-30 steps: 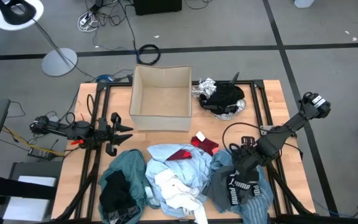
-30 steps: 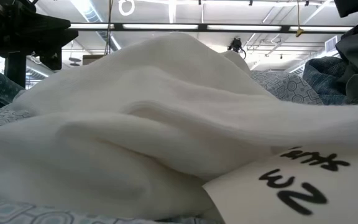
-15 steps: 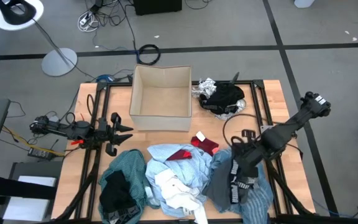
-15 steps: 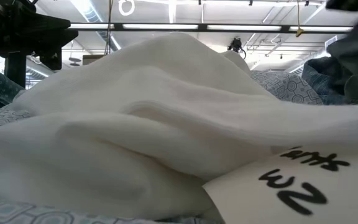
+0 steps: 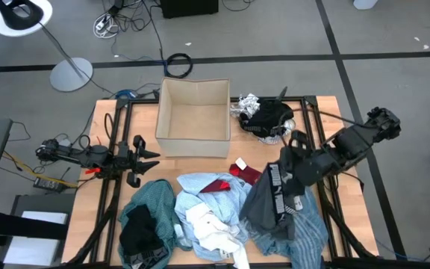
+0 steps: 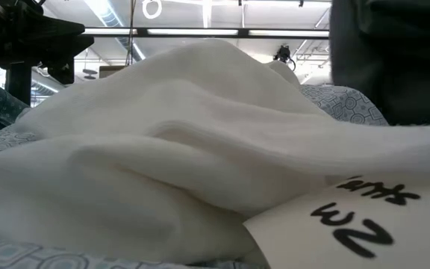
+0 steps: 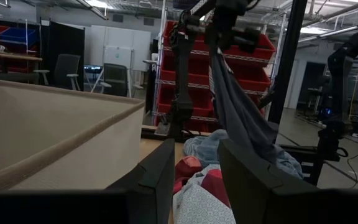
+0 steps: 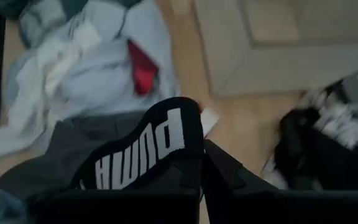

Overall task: Sort clothes
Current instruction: Put the gray boxers into the laundry organizer

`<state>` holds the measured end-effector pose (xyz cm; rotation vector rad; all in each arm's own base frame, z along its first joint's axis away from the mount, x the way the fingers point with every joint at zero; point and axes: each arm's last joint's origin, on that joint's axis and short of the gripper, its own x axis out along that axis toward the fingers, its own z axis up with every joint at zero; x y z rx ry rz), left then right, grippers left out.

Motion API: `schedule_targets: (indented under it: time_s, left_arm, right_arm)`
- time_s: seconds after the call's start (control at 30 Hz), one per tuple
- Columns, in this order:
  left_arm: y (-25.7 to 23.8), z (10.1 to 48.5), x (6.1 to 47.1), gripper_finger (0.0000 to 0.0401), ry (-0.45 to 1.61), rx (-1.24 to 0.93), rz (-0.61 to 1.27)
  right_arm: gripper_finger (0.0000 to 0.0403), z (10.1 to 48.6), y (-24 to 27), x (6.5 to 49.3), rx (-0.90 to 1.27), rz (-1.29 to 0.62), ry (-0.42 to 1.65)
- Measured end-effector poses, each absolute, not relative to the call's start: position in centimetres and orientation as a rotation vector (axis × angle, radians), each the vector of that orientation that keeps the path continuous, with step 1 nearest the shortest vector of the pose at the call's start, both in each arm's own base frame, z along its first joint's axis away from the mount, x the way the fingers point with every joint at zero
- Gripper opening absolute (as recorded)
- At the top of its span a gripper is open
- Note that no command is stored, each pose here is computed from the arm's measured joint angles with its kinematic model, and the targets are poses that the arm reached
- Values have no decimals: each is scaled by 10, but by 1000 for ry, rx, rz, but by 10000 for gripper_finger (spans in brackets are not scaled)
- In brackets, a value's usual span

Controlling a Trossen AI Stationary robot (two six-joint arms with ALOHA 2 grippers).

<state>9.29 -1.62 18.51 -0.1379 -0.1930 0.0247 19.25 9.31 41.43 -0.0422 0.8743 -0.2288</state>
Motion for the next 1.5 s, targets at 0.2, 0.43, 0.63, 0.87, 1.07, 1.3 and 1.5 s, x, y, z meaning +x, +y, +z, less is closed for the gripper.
schedule_targets:
  time_s: [0.2, 0.43, 0.63, 0.87, 1.07, 1.3, 1.5]
  left_arm:
    - [-16, 185, 93, 131, -193, -138, 24]
    - [-16, 185, 93, 131, -195, -138, 24]
    - [-16, 186, 93, 131, -199, -140, 25]
    - [-16, 186, 93, 131, -200, -140, 32]
    - [-14, 186, 93, 131, -201, -163, 111]
    - [-12, 185, 94, 131, -126, -148, 204]
    - [-10, 201, 96, 131, -6, -94, 270]
  right_arm:
    - [1, 426, 75, 216, -86, -232, 731]
    - [1, 445, 49, 240, -103, -262, 521]
    - [1, 468, 21, 257, -140, -303, 294]
    - [1, 499, -12, 264, -136, -338, -18]
    - [1, 506, -40, 285, -153, -310, -174]
    - [0, 518, -71, 333, -176, -269, -210]
    - [1, 538, -101, 361, -206, -257, -284]
